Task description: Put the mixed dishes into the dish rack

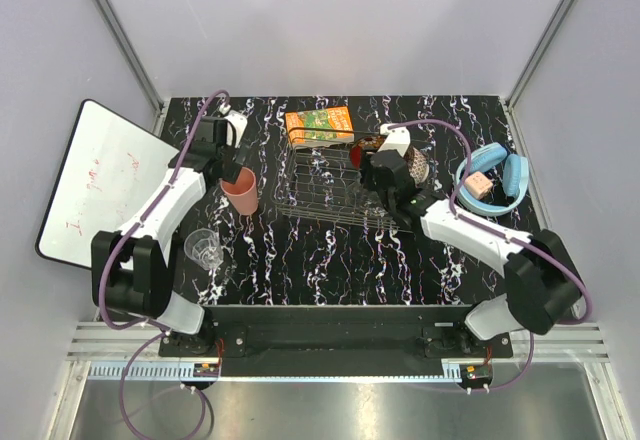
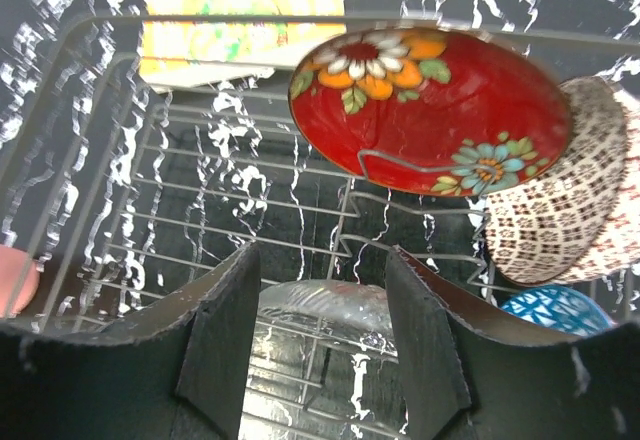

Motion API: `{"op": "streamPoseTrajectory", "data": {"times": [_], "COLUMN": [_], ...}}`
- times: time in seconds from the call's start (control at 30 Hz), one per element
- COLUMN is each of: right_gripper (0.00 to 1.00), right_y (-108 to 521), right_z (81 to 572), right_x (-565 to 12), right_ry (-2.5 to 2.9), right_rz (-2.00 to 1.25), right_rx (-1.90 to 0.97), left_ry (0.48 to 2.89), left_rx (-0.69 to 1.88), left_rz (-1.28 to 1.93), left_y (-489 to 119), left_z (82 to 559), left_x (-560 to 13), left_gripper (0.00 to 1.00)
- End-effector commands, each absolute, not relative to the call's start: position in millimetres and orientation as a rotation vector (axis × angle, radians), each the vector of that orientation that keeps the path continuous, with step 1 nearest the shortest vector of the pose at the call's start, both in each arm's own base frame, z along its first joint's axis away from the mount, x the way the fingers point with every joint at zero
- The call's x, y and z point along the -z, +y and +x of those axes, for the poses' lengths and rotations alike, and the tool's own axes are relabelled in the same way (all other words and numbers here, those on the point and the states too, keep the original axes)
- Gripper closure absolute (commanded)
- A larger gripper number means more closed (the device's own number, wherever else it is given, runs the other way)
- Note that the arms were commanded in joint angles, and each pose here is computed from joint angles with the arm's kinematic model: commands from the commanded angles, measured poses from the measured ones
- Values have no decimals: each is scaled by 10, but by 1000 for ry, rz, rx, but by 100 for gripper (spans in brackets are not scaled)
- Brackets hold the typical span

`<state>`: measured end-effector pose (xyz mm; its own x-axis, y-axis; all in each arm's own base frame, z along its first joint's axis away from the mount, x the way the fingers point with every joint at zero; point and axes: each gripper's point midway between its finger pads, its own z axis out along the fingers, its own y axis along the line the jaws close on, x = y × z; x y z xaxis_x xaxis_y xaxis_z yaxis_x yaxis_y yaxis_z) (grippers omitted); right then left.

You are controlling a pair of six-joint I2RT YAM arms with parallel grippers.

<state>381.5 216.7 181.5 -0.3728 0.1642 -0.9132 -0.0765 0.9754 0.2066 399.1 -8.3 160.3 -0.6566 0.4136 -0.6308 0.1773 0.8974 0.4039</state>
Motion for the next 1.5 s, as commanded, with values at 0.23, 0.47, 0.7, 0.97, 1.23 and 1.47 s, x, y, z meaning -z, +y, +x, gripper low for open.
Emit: {"op": "streamPoseTrajectory", "data": {"times": [0.23, 0.47, 0.7, 0.97, 1.23, 1.47], "right_gripper": [47, 48, 37, 34, 35, 35], "right_y": [2256, 2149, 2006, 2002, 1904, 1852], "right_z": [3768, 3528, 3530, 3604, 3467, 3365], "right_x": [-1729, -1769, -1944, -2301, -2685, -2817], "right_ry": [1969, 1993, 1943, 1862, 1777, 1764], "right_rz": [47, 53, 88, 113, 132, 130], "right_rx": [-333, -366, -319, -333, -389, -411], "left_ry": [2249, 2261, 2288, 2317, 2337, 2341], "left_rx": [-386, -393, -397, -422, -427, -387], "left_rz": [401, 394, 399, 397, 379, 377], "left_y": [-50, -5, 8, 80, 143, 100], "left_z": [4154, 4156, 4177, 4222, 4228, 4228], "left_x": [-1609, -1558, -1443, -1320, -1246, -1231], "left_gripper": [19, 20, 21, 24, 31, 37]}}
